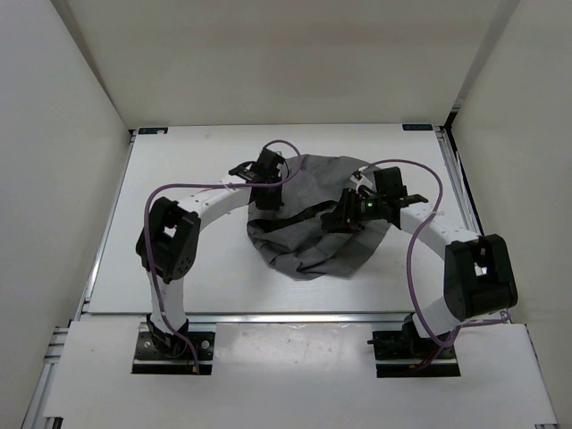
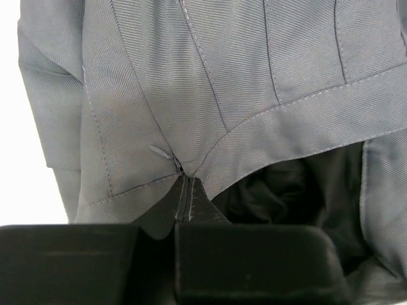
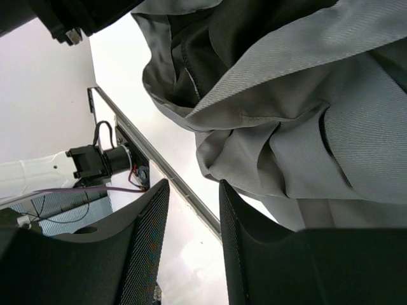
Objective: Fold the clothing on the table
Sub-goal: Flatten the skirt out
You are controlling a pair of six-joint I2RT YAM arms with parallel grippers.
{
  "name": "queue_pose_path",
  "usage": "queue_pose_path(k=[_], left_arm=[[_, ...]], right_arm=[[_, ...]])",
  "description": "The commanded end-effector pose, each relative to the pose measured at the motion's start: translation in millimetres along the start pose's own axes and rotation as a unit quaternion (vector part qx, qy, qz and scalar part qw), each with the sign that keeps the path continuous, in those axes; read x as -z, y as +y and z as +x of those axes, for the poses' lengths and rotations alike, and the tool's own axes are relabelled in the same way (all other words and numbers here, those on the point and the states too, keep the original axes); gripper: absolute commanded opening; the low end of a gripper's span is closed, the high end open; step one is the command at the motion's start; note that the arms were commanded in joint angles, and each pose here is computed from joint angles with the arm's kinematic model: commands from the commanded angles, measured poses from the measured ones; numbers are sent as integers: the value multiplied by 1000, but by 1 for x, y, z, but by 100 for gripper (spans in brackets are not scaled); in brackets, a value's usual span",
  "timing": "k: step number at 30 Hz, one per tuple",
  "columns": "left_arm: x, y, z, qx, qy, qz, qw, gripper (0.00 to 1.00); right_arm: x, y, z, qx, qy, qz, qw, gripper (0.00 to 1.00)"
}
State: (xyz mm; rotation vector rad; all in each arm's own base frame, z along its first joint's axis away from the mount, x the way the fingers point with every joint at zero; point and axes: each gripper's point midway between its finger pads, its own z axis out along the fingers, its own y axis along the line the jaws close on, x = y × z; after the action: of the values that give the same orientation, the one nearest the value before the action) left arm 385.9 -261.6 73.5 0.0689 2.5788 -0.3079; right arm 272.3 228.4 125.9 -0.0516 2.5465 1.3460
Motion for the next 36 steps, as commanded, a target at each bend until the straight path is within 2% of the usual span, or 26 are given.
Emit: queue_pose_path(k=[1,5,9,12,13,15,16,17,18,21,22,23,24,25,26,27,28,29,30,32,33,34,36], left_arm=[[11,-10,-7,2,-10,24,1000,0],[28,-26,-27,5,-19,64,998,0],[70,-55,-74,2,-67,110,992,0],[112,-90,-123,-13,-118,152,981,0],[107,-100,-123,-16,-106,164,981,0],[119,-139,-143,-21,-109,232,967,0],[142,-165,-154,-14,-114,286,951,0],[139,-174,-156,-13,-110,300,947,0],[155,-192,-164,-15,-123,329,936,0],[207,-202,-187,-13,-181,358,916,0],[199,-189,-191,-1,-185,349,919,0],[229,-167,-205,9,-218,347,912,0],[245,-156,-201,16,-238,358,903,0],[225,-128,-203,48,-244,344,906,0],[265,-99,-214,72,-283,350,890,0],[274,-74,-209,84,-303,343,885,0],[262,-44,-205,113,-304,321,890,0],[277,-10,-210,126,-332,295,887,0],[274,9,-197,140,-329,268,895,0],[245,68,-170,167,-317,164,919,0],[248,77,-163,167,-323,145,920,0],[228,102,-127,170,-305,76,934,0],[205,102,-93,162,-269,58,948,0]], right_arm=[[9,9,-2,19,-12,-15,1000,43],[10,11,-3,20,-16,-17,1000,42],[13,14,-5,18,-23,-20,999,42],[15,14,-6,24,-30,-17,999,42],[17,13,-5,20,-32,-16,999,42],[18,7,-2,14,-37,-2,999,42],[24,8,-6,17,-52,-1,999,42],[28,6,-5,15,-61,4,998,42],[29,0,-3,8,-65,10,998,41],[40,-9,-1,-2,-92,22,996,42],[45,-8,-3,1,-99,18,995,42],[49,-8,-2,4,-110,16,994,43],[50,-14,-1,-4,-117,21,993,43],[54,-14,-2,-2,-124,21,992,44],[54,-17,0,-4,-126,24,992,44],[56,-20,1,-8,-128,25,991,43],[56,-20,3,-9,-128,24,991,43],[57,-22,4,-9,-129,25,991,44],[56,-24,5,-11,-130,28,991,43],[57,-26,5,-13,-128,25,991,44],[57,-27,6,-14,-127,29,991,44],[54,-31,10,-21,-118,34,992,44],[52,-30,10,-24,-113,33,993,44]])
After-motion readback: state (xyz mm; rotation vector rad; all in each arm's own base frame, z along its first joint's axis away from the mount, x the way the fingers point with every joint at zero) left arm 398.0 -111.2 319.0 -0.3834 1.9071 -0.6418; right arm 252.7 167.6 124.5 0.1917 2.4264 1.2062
